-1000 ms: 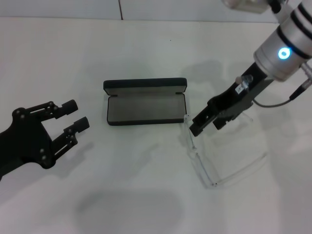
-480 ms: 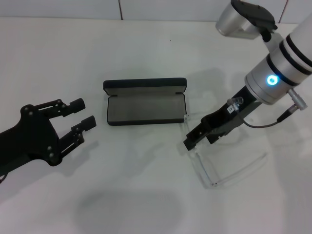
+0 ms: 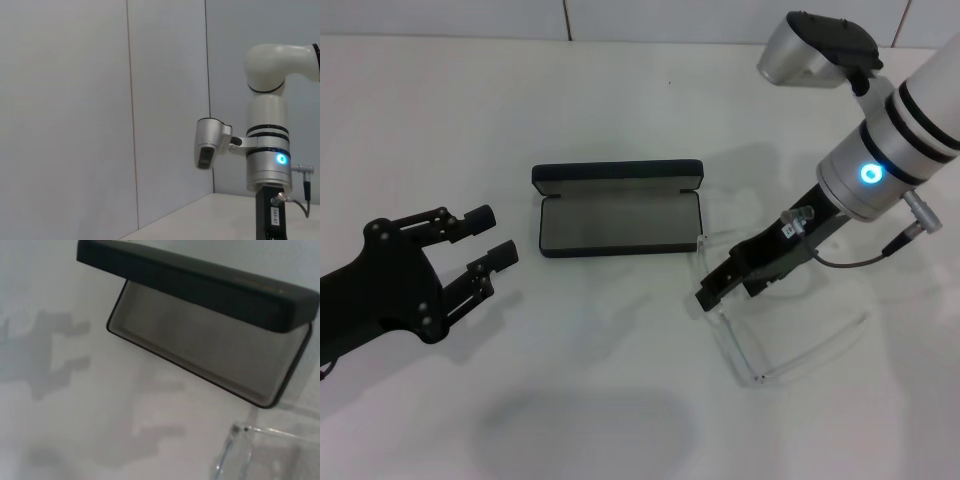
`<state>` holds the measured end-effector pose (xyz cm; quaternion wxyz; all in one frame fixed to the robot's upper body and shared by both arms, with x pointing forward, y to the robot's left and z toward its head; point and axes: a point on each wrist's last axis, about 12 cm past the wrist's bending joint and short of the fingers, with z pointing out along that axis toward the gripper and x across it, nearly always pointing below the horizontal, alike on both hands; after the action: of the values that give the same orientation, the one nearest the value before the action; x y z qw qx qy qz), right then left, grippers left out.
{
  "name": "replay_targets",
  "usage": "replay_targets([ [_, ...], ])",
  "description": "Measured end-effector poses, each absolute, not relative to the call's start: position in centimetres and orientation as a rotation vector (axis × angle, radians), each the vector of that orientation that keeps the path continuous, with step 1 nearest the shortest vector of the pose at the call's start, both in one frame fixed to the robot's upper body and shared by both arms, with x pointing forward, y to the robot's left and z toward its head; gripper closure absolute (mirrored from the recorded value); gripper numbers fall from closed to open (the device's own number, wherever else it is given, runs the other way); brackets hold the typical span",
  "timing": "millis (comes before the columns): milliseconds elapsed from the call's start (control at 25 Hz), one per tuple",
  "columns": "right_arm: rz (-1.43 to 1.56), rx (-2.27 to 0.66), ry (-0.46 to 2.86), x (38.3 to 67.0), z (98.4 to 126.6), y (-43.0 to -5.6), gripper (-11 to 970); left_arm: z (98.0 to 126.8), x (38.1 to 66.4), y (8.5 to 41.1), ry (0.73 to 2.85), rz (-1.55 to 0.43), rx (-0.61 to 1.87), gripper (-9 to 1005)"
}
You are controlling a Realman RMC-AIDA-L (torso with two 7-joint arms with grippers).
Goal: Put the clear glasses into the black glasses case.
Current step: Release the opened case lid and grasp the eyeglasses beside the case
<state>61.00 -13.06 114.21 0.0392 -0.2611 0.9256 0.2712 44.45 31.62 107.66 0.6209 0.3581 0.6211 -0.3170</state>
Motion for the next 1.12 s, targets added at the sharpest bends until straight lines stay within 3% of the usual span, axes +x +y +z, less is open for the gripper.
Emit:
replay_targets([
  [1040,0.800,-0.865,2.871,60.38,113.44,-12.96,304,107.56,44.62,31.45,1.424,-0.729,0.836,622],
  [1120,0.804,-0.855,2.877,60.38,113.46,-13.06,380,107.56,44.62,31.45,1.424,-0.729,0.836,622],
])
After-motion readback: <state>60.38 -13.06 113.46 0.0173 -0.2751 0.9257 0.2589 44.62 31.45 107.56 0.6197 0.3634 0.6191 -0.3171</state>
